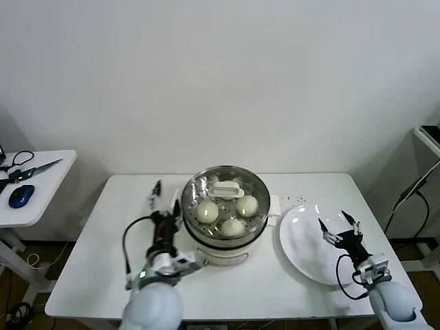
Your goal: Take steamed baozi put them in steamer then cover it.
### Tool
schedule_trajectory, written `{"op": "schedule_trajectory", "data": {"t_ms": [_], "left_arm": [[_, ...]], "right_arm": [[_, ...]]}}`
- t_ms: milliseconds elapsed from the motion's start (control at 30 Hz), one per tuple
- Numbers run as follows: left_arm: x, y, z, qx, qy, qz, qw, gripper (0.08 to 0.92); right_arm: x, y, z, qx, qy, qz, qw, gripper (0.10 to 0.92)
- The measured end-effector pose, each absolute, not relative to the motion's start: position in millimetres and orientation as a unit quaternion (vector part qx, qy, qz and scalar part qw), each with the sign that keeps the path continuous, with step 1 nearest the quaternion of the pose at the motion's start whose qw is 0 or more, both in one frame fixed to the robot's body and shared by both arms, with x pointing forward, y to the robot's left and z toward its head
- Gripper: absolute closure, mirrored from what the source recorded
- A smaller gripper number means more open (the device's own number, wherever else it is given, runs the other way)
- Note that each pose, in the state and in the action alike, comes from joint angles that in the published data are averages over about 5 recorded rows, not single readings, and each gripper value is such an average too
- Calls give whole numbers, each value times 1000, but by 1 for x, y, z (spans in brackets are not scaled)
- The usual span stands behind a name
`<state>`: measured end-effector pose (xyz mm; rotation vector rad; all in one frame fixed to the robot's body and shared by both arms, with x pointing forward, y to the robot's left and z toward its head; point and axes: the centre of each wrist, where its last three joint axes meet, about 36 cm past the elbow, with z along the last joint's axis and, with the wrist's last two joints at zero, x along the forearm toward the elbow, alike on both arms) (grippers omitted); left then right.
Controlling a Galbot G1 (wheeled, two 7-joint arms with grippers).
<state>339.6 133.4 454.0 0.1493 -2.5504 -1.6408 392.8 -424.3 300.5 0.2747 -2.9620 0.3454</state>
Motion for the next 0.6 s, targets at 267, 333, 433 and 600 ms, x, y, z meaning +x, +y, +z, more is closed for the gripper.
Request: {"op": "schedule_trajectory", "data": {"t_ms": [267, 333, 433, 600], "left_arm": [[321, 196, 433, 38, -906, -416, 58, 177], [316, 211, 424, 35, -925, -375, 54, 177], [308, 231, 409, 36, -948, -312, 51, 177], [295, 256, 383, 46, -974, -218, 49, 177]], "right_arm": [[387, -420, 300, 92, -988, 107, 70, 200], [386, -420, 300, 92, -988, 106, 69, 200], [384, -420, 300, 93, -988, 105, 68, 200], [379, -418, 300, 92, -989, 97, 66, 200]]}}
